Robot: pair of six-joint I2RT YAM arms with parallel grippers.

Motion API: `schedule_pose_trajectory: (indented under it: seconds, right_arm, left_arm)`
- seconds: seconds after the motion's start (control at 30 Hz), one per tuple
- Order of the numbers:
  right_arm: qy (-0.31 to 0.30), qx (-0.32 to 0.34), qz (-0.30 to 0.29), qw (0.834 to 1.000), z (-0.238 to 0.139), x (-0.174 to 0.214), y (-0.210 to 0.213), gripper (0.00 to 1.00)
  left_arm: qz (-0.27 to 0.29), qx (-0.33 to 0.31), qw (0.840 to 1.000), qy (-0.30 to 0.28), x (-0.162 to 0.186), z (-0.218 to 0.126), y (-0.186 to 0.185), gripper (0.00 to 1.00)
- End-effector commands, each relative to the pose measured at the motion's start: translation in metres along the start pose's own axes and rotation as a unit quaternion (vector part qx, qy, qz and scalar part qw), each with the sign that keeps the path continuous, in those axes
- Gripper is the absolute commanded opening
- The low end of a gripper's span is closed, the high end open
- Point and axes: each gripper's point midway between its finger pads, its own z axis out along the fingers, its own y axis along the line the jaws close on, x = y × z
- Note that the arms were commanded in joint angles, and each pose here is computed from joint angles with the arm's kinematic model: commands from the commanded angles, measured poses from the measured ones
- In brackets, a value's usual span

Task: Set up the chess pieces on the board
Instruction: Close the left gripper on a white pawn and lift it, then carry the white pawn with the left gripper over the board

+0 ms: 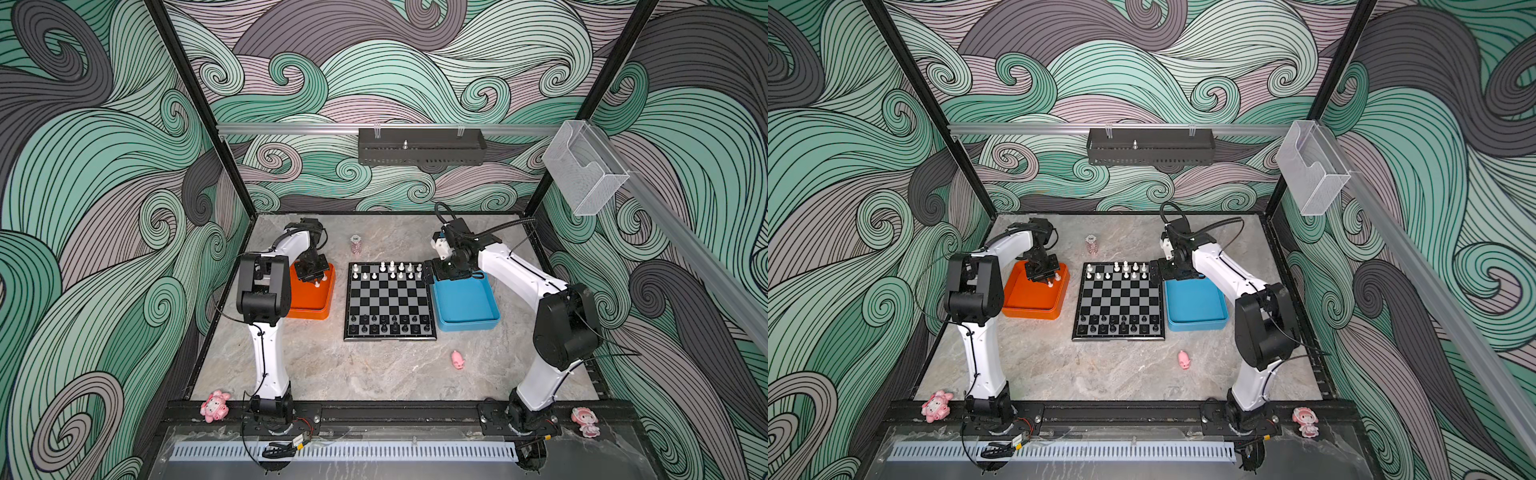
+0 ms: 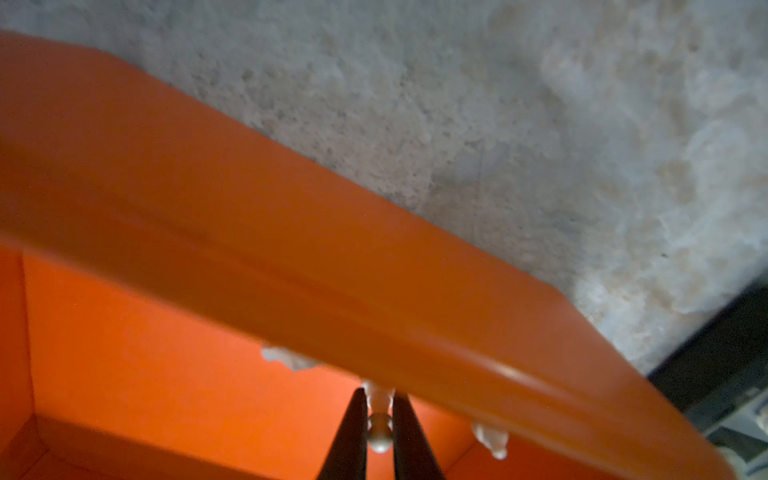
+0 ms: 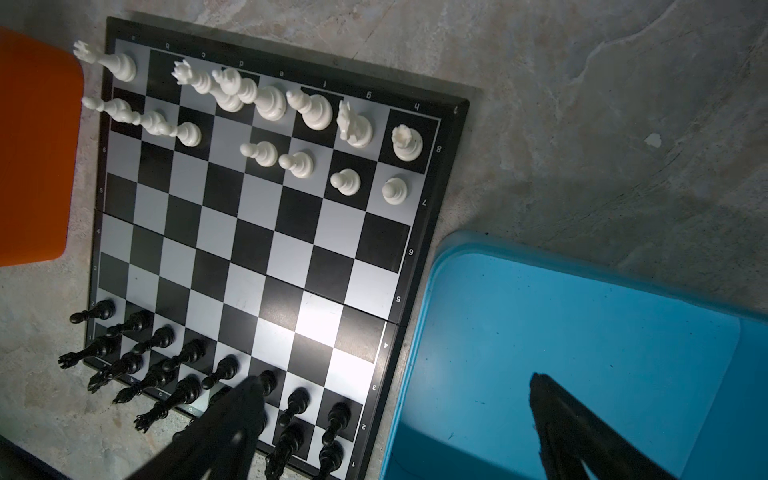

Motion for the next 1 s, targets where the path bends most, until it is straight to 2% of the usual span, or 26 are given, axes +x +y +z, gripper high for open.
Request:
schedule_pose_trajectory:
  seconds: [0.0, 0.37, 0.67, 0.77, 0.97]
  right_arm:
    - [0.009, -0.003, -0.001, 1.000, 0.002, 0.005, -0.002, 0.99]
    - [-0.006, -0.003, -0.003, 1.000, -0.008, 0.000, 0.000, 0.99]
    - [-0.028, -0.009, 0.005, 1.000, -0.027, -0.002, -0.005, 0.99]
    - [-0.036, -0.006, 0.010, 0.999, -0.035, 0.000, -0.012, 0.99]
    - [-0.045, 0.001, 0.029, 0.999, -0.046, 0.009, -0.030, 0.99]
  left_arm:
    - [-0.007, -0.007, 1.000, -0.004, -0.006, 0.000, 0.001, 0.14]
    - [0.006, -0.019, 1.000, -0.007, 0.001, -0.023, 0.008, 0.13]
    - [0.048, -0.027, 0.997, -0.049, 0.024, -0.088, 0.007, 0.12]
    - [0.074, -0.016, 0.995, -0.066, 0.031, -0.110, -0.011, 0.12]
    - [0.142, 0.018, 0.986, -0.084, 0.048, -0.125, -0.084, 0.13]
